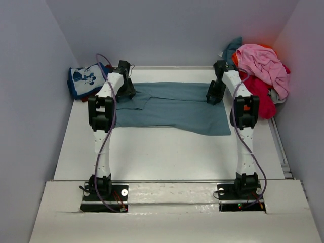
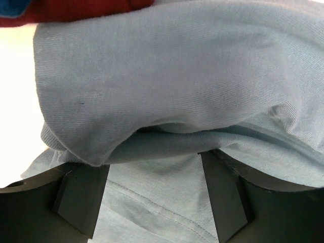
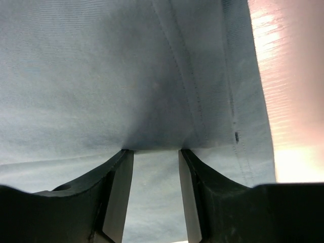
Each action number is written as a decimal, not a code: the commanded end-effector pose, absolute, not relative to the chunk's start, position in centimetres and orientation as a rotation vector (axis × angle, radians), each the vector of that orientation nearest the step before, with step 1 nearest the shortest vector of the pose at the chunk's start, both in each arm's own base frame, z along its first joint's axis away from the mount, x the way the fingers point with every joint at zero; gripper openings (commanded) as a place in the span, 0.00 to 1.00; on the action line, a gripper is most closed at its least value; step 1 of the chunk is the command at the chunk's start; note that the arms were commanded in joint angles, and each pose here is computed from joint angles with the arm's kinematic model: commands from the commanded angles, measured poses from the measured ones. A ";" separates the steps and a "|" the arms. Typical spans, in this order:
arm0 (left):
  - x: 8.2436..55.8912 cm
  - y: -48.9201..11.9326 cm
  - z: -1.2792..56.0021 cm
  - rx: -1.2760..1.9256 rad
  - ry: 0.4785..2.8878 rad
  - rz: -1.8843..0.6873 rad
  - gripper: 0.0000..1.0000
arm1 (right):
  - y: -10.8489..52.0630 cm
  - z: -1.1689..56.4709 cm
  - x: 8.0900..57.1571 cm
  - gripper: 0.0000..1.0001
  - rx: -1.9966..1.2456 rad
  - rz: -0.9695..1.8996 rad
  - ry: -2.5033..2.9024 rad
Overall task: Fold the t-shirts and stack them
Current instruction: Grap the side of the flattened tshirt closest away from the robot with both arms
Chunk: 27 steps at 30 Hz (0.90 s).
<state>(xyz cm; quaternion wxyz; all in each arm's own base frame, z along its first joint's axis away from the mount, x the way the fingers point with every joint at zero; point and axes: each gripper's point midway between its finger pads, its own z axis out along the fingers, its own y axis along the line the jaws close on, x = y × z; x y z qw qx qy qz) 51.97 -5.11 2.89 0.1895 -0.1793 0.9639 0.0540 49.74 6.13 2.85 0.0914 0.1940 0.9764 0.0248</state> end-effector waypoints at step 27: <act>35.1 -3.0 9.8 -0.548 2.604 0.269 0.84 | 5.4 8.7 36.8 0.51 0.466 0.012 2.873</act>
